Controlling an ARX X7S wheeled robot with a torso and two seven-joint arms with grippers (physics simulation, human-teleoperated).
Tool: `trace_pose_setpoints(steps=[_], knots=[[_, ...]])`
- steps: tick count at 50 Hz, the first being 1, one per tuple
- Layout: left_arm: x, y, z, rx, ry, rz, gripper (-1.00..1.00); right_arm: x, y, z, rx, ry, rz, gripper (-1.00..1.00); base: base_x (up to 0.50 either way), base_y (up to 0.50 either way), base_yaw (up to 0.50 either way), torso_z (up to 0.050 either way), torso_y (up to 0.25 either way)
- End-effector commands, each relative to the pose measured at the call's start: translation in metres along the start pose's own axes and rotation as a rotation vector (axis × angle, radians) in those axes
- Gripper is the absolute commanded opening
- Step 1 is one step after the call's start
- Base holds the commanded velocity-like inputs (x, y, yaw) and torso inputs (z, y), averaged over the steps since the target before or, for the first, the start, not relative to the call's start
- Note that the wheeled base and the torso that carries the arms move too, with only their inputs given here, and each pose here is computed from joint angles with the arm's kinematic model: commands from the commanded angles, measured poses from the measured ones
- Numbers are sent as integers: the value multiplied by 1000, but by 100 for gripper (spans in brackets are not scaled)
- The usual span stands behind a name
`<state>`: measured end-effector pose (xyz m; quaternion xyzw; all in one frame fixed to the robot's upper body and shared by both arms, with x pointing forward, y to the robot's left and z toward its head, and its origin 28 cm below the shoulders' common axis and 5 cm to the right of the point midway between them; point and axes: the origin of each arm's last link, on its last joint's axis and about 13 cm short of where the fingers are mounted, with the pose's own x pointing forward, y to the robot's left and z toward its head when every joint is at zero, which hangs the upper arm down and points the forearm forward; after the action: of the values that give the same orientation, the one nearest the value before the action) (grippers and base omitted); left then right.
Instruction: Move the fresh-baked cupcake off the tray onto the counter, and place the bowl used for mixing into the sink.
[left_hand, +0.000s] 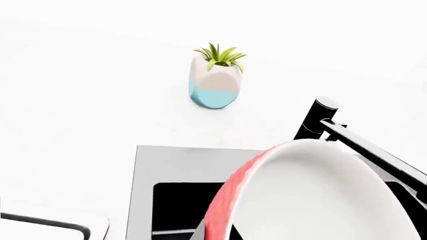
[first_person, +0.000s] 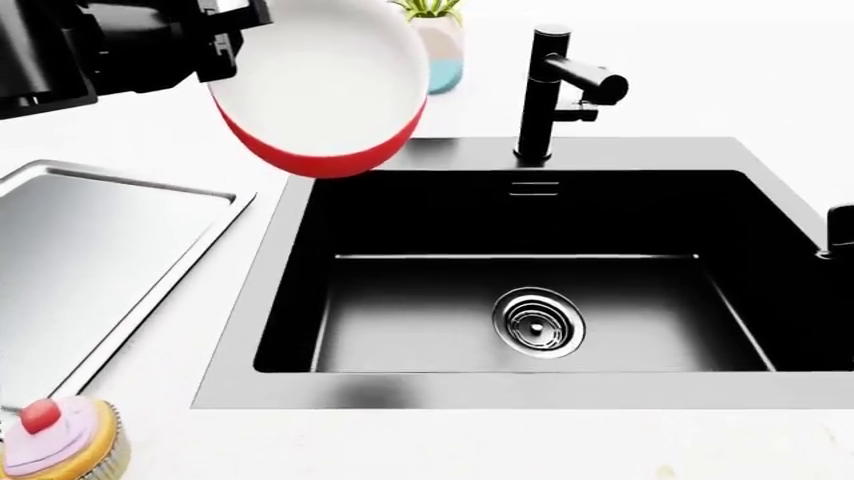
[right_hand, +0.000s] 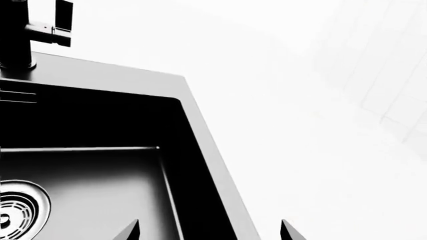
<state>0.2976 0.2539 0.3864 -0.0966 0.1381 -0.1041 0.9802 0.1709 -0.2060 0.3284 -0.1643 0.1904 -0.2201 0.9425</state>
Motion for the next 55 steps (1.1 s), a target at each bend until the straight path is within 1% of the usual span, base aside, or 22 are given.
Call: trace_pose_setpoints(steps=[1, 3, 13, 16, 19, 22, 25, 26, 28, 31, 34, 36, 37, 42, 46, 53, 55], knots=[[-3, -3, 5, -9, -26, -8, -100, 2, 1, -2, -7, 31, -2, 100, 484, 0, 0, 0, 0], [-4, -3, 5, -6, -27, -8, -100, 2, 1, -3, -3, 39, -11, 100, 479, 0, 0, 0, 5], [-4, -6, 1, 8, -4, -15, -100, 1, 1, -4, -2, 34, -5, 100, 0, 0, 0, 0, 1], [-5, -8, -1, 19, 12, -31, -100, 1, 1, -4, -1, 33, -6, 100, 0, 0, 0, 0, 3], [1, -12, -5, 31, 41, -35, -100, 0, 0, -3, 0, 31, -8, 100, 0, 0, 0, 0, 0], [4, -17, -5, 36, 47, -40, -100, 0, 0, -4, -1, 34, -8, 100, 0, 0, 0, 0, 0], [7, -25, -5, 53, 58, -60, -100, 1, 1, -5, 0, 34, -6, 100, 0, 0, 0, 0, 0], [10, -31, -7, 64, 68, -64, -100, 2, 1, -5, 1, 32, -5, 100, 0, 0, 0, 0, 0], [12, -35, -7, 71, 71, -67, -100, 2, 1, -5, 1, 32, -4, 100, 0, 0, 0, 0, 0], [20, -49, -9, 95, 91, -73, -100, 1, 0, -8, 3, 35, -4, 100, 0, 0, 0, 0, 0], [23, -58, -11, 112, 104, -88, -100, 1, 0, -9, 4, 37, -4, 100, 0, 0, 0, 0, 3], [24, -62, -12, 113, 106, -89, -100, 2, 0, -10, 4, 38, -1, 100, 0, 0, 0, 0, 0], [27, -68, -14, 114, 111, -100, -100, 3, 1, -11, 3, 39, 2, 100, 0, 0, 0, 0, 0], [30, -80, -14, 125, 119, -114, -100, 1, -1, -12, 4, 38, 0, 100, 0, 0, 0, 2, 0], [32, -92, -17, 159, 134, -114, -100, 1, 0, -12, 4, 37, 0, 100, 0, 0, 0, 0, 2], [39, -104, -27, 185, 160, -115, -100, 0, -2, -15, 6, 39, -3, 100, 0, 0, 0, 0, 0], [44, -109, -30, 206, 184, -107, -100, -1, -3, -15, 6, 41, -4, 100, 0, 0, 0, 0, 0]])
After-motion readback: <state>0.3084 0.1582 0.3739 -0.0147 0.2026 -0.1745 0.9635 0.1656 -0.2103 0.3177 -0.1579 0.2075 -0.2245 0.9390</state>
